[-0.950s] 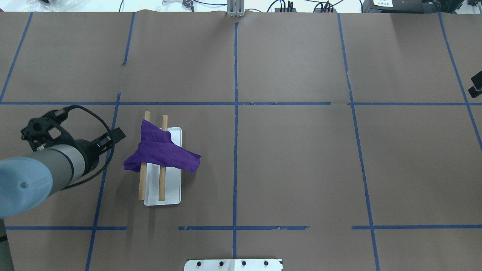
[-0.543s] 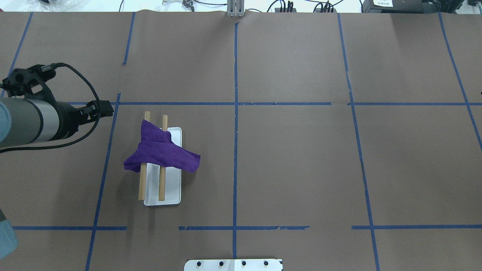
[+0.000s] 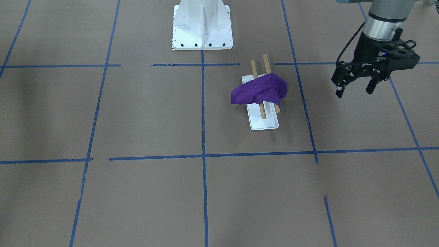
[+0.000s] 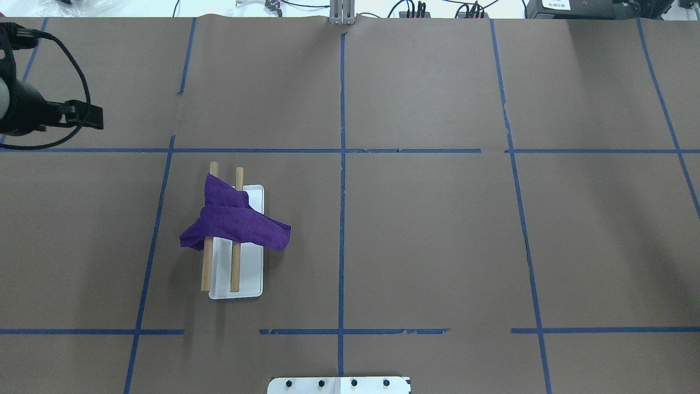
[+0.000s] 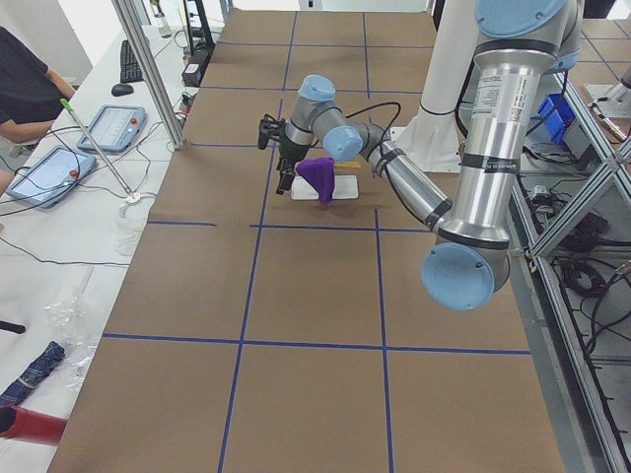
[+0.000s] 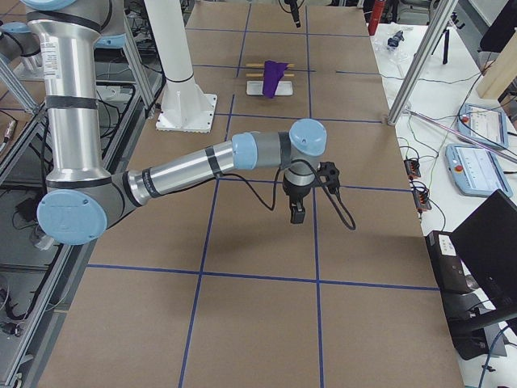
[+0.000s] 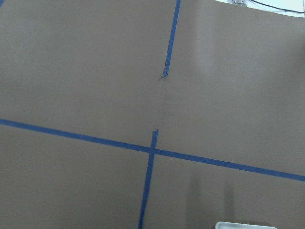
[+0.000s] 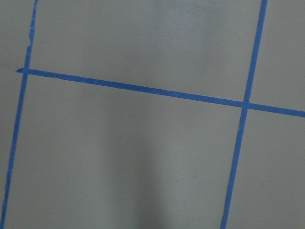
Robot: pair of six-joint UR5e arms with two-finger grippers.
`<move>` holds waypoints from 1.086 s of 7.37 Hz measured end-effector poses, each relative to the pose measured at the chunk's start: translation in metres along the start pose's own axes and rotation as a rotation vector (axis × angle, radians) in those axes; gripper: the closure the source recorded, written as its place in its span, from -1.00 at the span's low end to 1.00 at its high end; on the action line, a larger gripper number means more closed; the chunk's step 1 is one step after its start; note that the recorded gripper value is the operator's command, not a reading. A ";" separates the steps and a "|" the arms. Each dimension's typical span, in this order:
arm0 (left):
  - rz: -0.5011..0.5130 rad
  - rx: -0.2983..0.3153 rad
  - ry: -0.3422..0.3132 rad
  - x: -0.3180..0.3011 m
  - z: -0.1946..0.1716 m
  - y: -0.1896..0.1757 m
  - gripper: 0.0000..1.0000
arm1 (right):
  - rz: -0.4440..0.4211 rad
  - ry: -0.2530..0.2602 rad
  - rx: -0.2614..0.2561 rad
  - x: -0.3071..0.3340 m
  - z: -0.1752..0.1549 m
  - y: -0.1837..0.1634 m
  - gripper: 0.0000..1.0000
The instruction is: Hang towel on rack
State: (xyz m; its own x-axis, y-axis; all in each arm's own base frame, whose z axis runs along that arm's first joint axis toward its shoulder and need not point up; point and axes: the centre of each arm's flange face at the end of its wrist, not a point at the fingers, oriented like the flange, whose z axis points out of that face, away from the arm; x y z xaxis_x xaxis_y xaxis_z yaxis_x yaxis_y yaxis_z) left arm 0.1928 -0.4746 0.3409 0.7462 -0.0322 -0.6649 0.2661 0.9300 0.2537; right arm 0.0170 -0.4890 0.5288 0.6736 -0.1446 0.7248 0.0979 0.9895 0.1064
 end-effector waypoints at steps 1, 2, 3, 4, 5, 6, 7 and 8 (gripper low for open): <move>0.077 -0.033 -0.023 -0.033 0.003 -0.018 -1.00 | 0.014 -0.009 0.010 0.028 0.011 0.004 -1.00; 0.141 -0.081 -0.018 -0.072 0.007 -0.034 -1.00 | 0.030 -0.013 0.013 0.041 0.016 0.008 -1.00; 0.191 -0.128 -0.006 -0.117 0.014 -0.050 -1.00 | 0.044 -0.013 0.012 0.049 0.019 0.012 -1.00; 0.230 -0.160 -0.004 -0.168 0.020 -0.061 -1.00 | 0.056 -0.013 0.010 0.054 0.020 0.016 -1.00; 0.259 -0.183 -0.016 -0.229 0.022 -0.065 -1.00 | 0.063 -0.012 0.009 0.057 0.020 0.019 -1.00; 0.280 -0.209 -0.030 -0.282 0.025 -0.061 -1.00 | 0.068 -0.012 0.007 0.059 0.021 0.021 -1.00; 0.295 -0.245 -0.039 -0.320 0.033 -0.053 -1.00 | 0.071 -0.011 0.004 0.060 0.023 0.024 -1.00; 0.301 -0.277 -0.042 -0.344 0.042 -0.045 -1.00 | 0.073 -0.010 0.002 0.062 0.025 0.027 -1.00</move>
State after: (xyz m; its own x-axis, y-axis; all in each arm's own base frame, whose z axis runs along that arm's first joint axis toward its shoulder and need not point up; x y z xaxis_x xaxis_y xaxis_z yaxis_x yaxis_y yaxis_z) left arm -0.0497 -0.5205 0.5880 0.7914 0.2470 -0.5591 -0.1380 0.9633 0.2303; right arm 0.0436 -0.4714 0.5936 0.6714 -0.0725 0.7375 0.0478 0.9974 0.0546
